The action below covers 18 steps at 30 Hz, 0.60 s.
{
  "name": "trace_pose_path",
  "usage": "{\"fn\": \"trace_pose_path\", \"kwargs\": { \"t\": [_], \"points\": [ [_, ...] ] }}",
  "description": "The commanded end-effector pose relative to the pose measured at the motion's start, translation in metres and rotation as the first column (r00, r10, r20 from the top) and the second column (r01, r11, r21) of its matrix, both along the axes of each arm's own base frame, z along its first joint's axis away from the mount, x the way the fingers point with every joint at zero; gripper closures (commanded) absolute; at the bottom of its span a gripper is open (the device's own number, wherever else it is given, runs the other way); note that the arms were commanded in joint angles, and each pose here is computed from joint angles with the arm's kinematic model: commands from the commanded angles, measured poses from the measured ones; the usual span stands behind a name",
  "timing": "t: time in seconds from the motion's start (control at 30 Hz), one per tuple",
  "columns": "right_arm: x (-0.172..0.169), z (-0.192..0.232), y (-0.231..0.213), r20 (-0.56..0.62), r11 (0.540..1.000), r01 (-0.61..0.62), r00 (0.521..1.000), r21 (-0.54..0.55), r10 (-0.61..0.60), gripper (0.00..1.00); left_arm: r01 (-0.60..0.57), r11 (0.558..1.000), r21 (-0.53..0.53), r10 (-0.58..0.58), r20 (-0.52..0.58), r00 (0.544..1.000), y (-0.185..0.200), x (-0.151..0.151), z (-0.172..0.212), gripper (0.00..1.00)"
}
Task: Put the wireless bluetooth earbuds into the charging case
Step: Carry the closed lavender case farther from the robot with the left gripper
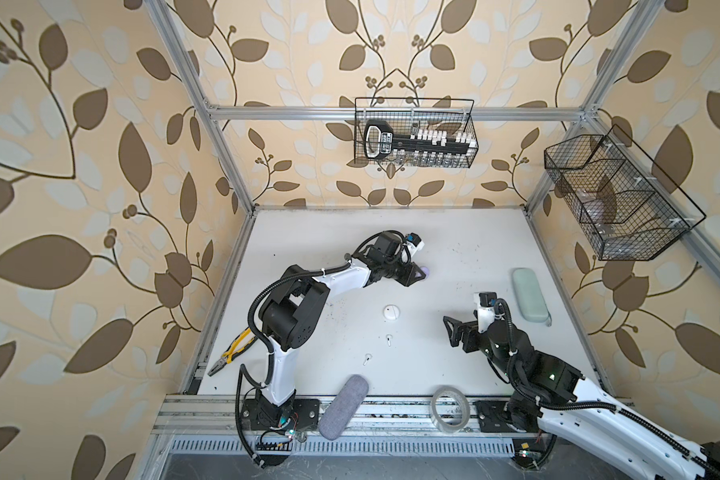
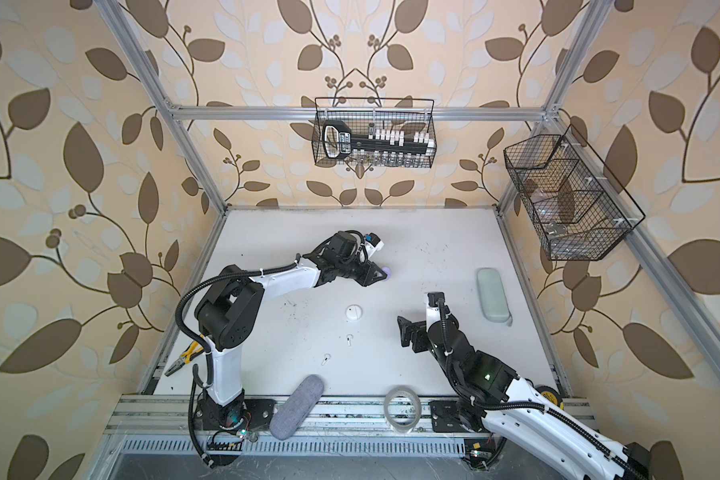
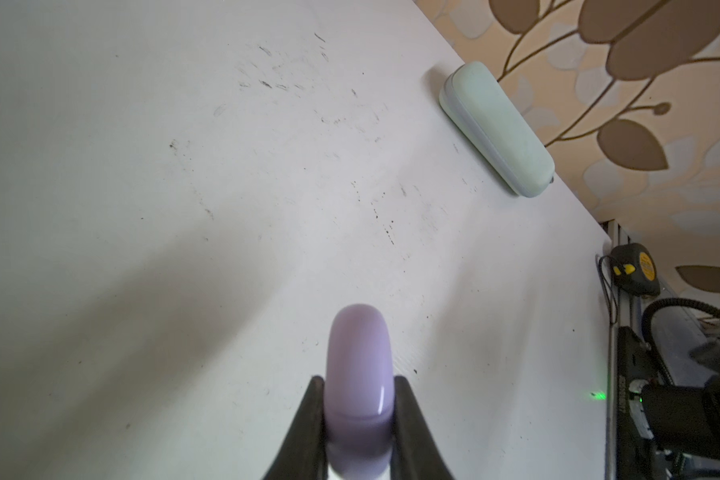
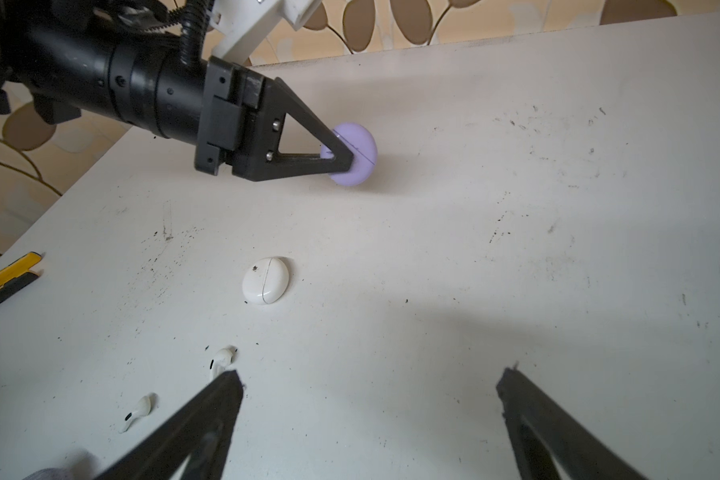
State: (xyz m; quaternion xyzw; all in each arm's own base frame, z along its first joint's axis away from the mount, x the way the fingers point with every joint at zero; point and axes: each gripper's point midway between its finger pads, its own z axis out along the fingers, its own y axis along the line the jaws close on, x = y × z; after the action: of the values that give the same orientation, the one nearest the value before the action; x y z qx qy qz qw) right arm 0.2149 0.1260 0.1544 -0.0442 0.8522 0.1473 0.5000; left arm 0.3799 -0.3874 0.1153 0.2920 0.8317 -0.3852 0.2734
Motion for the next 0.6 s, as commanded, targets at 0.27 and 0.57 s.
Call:
{"fn": "trace_pose_path", "kwargs": {
  "t": [0.27,0.57],
  "points": [
    [0.000,0.004,-0.004,0.050,1.000,0.014,0.999,0.011,-0.014,0.02,-0.098,0.992,-0.077,0.083,-0.172,0.982,-0.007,0.022,-0.004,1.00],
    [-0.005,0.000,-0.008,-0.017,0.999,0.036,0.999,-0.017,-0.036,0.05,-0.179,0.978,-0.104,0.137,-0.324,0.936,-0.001,0.039,-0.024,1.00]
  ]
}}
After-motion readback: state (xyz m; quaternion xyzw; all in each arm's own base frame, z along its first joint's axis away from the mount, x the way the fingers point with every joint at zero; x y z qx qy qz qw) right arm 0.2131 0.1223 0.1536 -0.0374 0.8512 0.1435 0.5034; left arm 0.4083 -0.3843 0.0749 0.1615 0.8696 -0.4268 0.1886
